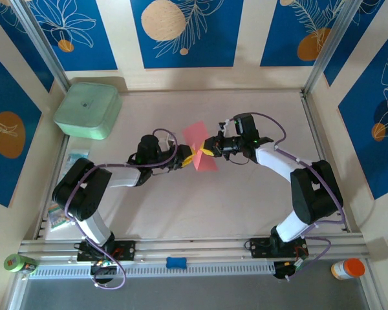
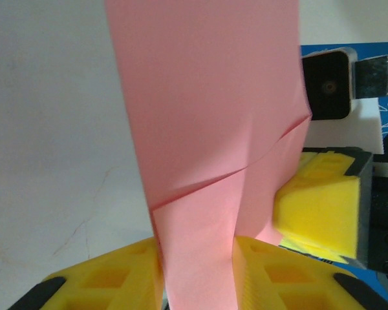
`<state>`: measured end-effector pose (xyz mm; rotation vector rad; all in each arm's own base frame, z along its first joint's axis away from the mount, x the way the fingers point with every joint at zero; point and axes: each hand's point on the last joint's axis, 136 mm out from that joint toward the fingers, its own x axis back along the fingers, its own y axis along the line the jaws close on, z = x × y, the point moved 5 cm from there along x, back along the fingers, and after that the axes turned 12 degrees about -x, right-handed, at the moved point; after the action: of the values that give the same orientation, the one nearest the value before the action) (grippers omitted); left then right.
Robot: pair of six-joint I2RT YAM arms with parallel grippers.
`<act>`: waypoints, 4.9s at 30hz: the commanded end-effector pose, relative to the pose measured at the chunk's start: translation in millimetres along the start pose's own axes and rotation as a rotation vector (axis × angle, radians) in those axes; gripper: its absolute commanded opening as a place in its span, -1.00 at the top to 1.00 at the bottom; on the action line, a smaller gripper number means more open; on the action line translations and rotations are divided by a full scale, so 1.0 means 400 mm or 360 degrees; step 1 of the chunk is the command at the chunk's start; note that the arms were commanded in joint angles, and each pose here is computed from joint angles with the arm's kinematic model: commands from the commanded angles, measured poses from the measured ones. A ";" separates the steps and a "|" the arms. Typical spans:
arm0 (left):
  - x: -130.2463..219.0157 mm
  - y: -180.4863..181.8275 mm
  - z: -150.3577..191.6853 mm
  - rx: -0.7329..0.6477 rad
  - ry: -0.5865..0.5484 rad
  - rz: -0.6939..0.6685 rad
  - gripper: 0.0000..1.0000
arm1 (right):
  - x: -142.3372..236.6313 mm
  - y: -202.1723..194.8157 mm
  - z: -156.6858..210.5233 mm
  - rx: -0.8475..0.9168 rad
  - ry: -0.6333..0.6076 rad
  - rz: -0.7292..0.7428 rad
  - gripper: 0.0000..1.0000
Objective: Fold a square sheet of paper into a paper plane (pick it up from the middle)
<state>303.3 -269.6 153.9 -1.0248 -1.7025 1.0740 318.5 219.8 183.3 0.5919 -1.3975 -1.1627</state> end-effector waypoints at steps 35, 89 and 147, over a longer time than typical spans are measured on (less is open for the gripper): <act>0.077 -0.012 -0.014 -0.0301 0.0071 -0.0525 0.85 | 0.087 -0.113 -0.034 -0.0080 -0.0329 0.0344 0.09; 0.314 0.113 -0.066 -0.0123 -0.0022 -0.1398 -0.44 | -0.241 -0.076 0.151 0.0513 0.0187 0.0762 0.15; 0.064 0.171 0.112 0.0112 0.0491 -0.0890 0.17 | -0.181 -0.298 0.018 0.0108 -0.0003 0.1147 0.41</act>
<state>266.7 -228.8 81.3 -0.5467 -1.5760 0.5712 302.3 251.3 64.4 0.1625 -1.4908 -0.6091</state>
